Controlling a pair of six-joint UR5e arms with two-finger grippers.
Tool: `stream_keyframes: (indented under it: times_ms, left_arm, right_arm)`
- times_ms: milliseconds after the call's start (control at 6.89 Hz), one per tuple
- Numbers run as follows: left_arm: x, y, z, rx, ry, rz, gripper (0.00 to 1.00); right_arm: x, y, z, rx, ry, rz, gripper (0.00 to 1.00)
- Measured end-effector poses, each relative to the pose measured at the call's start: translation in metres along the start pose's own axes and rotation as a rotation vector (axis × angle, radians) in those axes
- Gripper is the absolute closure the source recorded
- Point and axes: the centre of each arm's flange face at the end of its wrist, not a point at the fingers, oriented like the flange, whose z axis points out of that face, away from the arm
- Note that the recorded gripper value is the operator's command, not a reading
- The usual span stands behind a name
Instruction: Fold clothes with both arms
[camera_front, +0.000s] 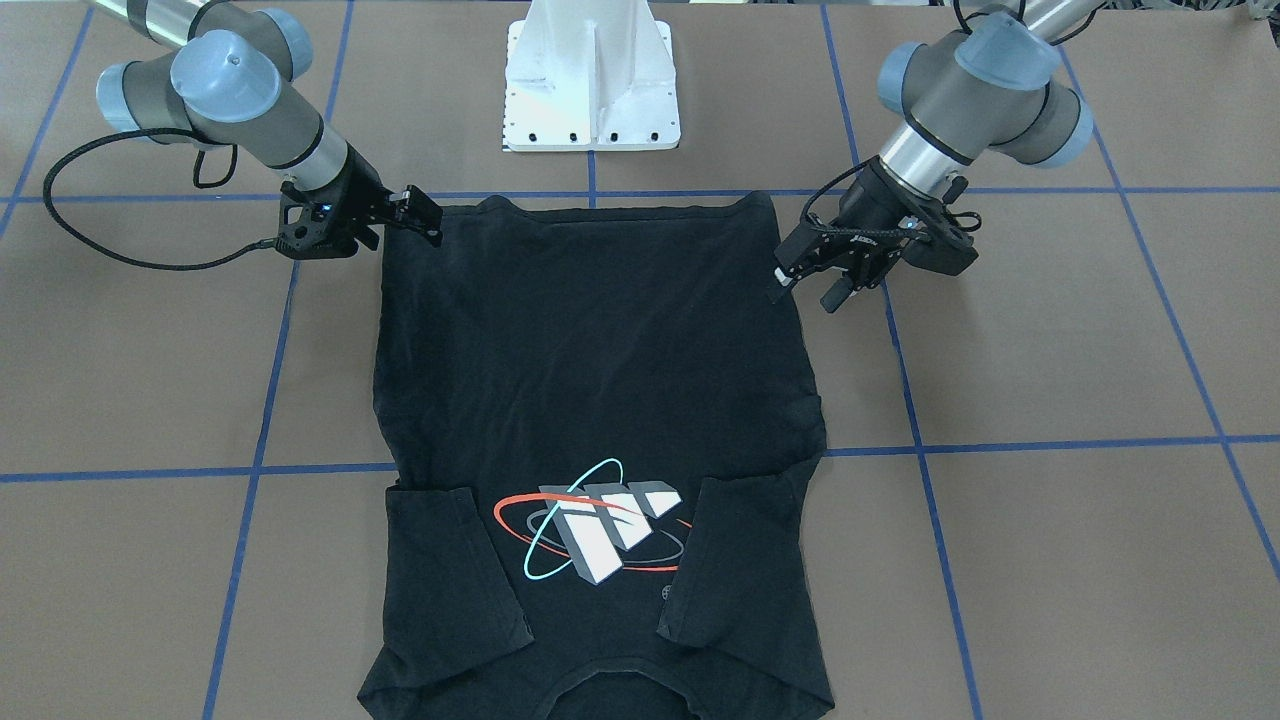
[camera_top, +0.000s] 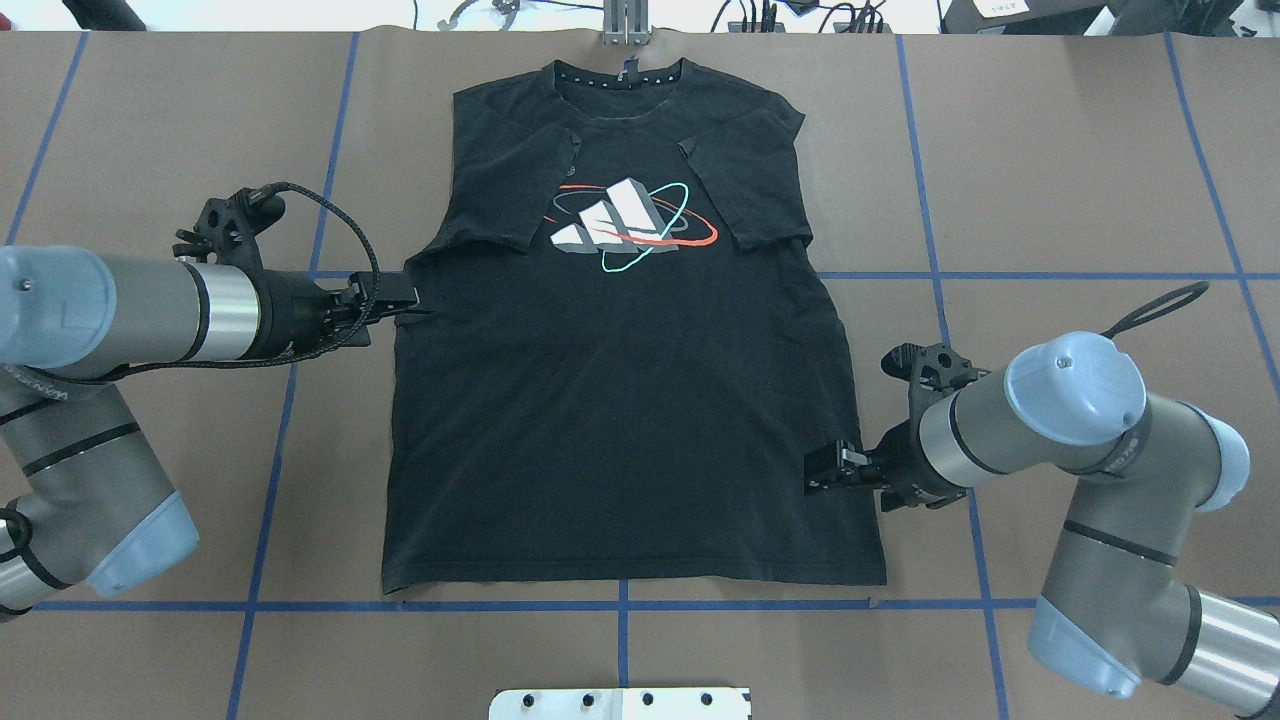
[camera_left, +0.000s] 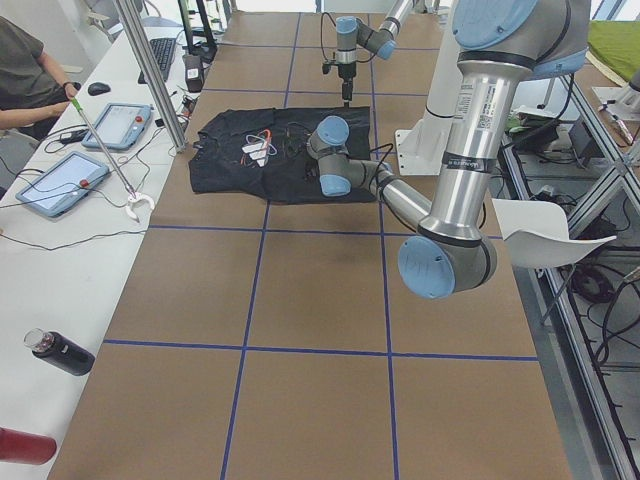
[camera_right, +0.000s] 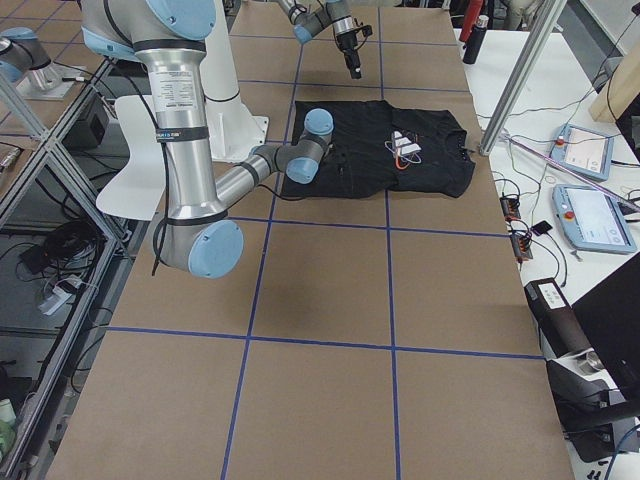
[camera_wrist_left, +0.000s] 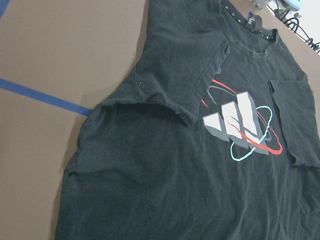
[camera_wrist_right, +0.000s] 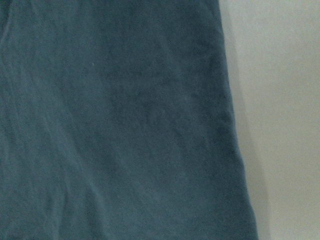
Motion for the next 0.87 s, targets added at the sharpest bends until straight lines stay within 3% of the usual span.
stream_keyframes:
  times_ms: [435,871]
  left_arm:
    - [-0.002,0.0,0.001,-0.001,-0.004,0.005,0.0]
    - [0.003,0.001,0.0,-0.001,0.005,0.008,0.0]
  right_arm:
    - [0.018,0.034,-0.003,-0.05,0.01,-0.015,0.0]
    - [0.027,0.044,0.021,-0.077,0.055,-0.014,0.02]
